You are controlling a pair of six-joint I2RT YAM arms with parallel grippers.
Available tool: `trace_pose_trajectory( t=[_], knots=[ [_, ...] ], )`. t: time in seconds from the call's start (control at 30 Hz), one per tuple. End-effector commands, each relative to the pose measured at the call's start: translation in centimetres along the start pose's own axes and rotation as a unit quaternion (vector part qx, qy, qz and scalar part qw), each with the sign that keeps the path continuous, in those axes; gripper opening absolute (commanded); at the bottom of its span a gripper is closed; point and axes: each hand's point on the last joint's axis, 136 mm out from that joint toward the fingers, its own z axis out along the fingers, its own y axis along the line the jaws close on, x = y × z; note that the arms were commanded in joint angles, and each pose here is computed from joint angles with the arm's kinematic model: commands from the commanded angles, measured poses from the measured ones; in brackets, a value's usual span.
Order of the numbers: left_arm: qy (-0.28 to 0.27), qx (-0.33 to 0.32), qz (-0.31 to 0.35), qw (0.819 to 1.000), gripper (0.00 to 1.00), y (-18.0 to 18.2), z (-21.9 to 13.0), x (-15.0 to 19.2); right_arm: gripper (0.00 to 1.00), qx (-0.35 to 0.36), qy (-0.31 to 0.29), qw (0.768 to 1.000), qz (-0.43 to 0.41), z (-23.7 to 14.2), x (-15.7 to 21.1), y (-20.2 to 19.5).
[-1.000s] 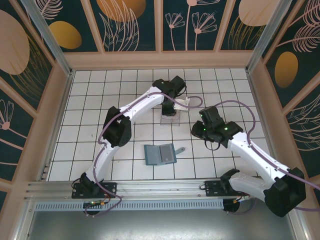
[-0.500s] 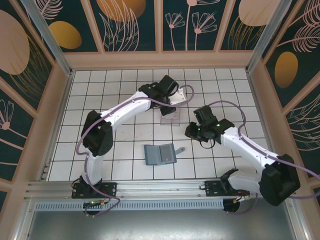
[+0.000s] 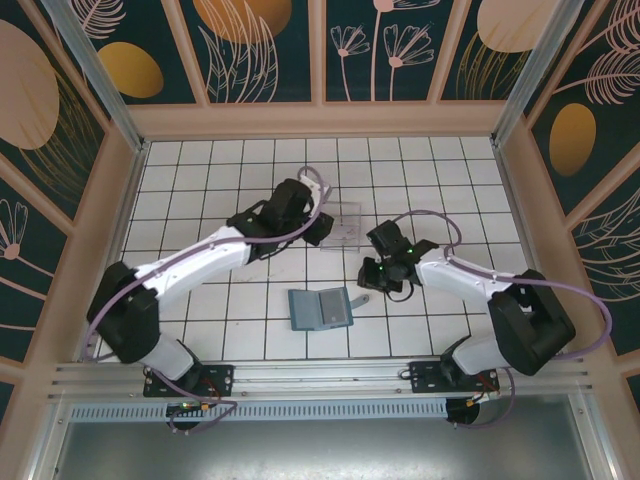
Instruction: Take the credit cards out of the card holder
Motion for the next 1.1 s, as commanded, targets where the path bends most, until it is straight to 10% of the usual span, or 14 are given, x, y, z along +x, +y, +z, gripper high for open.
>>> trace_pose_trajectory(
  t=[0.0,0.5,1.07],
  knots=[
    [-0.053,0.06,-0.087,0.993,0.33,-1.7,-1.4,-1.9,0.2,-0.006,0.013,1.0,-0.021,0.9,1.1,0.5],
    [0.018,0.022,-0.169,0.985,0.28,-0.4,-2.6,5.0,0.13,-0.012,0.026,0.999,-0.02,0.9,4.2,1.2],
    [0.145,-0.127,-0.248,0.95,0.22,-1.9,0.0,15.2,0.18,-0.017,-0.082,0.996,0.02,-4.5,-0.8,-1.3]
  ],
)
